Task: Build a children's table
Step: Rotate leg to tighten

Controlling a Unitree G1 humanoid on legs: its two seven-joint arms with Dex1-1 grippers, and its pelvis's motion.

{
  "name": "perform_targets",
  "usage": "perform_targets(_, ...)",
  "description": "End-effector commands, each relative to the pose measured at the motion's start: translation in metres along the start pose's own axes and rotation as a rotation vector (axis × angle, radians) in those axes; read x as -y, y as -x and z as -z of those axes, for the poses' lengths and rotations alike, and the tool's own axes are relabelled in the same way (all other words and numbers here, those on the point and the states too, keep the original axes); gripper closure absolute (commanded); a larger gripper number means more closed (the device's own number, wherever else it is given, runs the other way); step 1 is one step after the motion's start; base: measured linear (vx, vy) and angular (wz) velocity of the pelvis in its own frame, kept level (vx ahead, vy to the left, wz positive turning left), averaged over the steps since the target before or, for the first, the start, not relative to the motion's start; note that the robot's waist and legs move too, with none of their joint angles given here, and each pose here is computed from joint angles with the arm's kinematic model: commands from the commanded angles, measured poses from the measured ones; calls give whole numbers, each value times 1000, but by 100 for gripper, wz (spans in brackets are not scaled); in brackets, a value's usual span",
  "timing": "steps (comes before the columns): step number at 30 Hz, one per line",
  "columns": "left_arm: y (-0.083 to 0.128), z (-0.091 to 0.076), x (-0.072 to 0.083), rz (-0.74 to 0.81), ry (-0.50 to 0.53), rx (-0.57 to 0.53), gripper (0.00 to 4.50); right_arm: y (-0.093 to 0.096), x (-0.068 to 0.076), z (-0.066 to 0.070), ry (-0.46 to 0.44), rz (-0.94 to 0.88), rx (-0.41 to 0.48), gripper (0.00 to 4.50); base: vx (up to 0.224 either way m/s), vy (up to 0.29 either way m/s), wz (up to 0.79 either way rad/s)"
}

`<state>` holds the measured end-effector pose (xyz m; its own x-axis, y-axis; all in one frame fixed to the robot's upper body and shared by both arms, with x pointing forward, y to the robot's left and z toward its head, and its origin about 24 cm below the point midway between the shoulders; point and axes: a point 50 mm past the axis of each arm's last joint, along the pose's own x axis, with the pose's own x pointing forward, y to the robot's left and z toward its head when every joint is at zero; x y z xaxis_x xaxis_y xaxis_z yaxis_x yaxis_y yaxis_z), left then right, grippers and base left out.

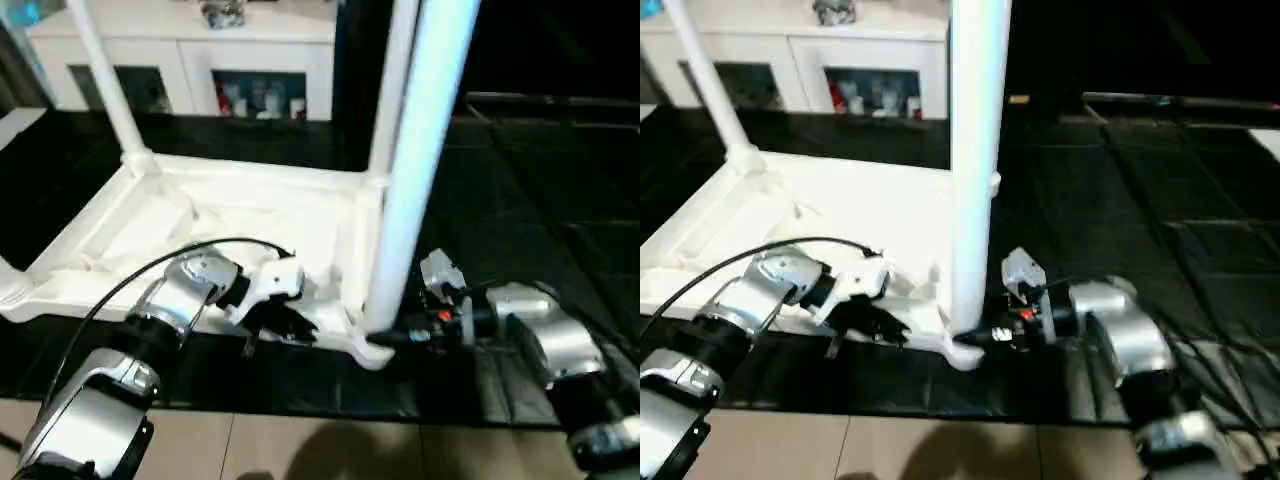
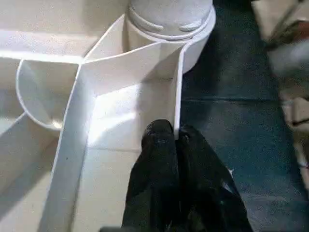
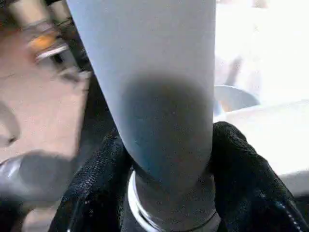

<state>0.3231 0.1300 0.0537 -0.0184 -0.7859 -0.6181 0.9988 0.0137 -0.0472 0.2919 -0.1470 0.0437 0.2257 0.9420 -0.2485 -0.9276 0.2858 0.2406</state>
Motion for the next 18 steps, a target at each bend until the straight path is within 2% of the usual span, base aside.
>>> perform_targets(1, -20, -26, -8, -80, 12, 87, 450, -30, -1, 9, -132, 92, 22, 242, 0, 0, 0)
perform_targets(3, -28, -37, -14, -150, 66, 138, 450, -45, 6, 8, -221, 225, 65, 242, 0, 0, 0)
perform_targets(4, -29, -38, -15, -156, 71, 142, 450, -47, 6, 7, -229, 235, 69, 242, 0, 0, 0)
perform_targets(5, -35, -48, -19, -207, 115, 188, 450, -59, 10, 2, -290, 305, 110, 242, 0, 0, 0)
perform_targets(10, -45, -67, -26, -298, 211, 262, 450, -82, 13, -10, -396, 404, 172, 242, 0, 0, 0)
perform_targets(11, -46, -74, -28, -330, 237, 286, 450, -89, 17, -16, -444, 453, 183, 242, 0, 0, 0)
perform_targets(15, -47, -76, -28, -332, 233, 286, 450, -94, 17, -20, -399, 453, 159, 242, 0, 0, 0)
perform_targets(16, -46, -75, -28, -334, 231, 281, 450, -94, 16, -20, -392, 451, 154, 207, 0, 0, 0)
perform_targets(18, -43, -68, -29, -348, 216, 244, 450, -91, 17, -16, -374, 455, 139, 172, 52, -43, 2)
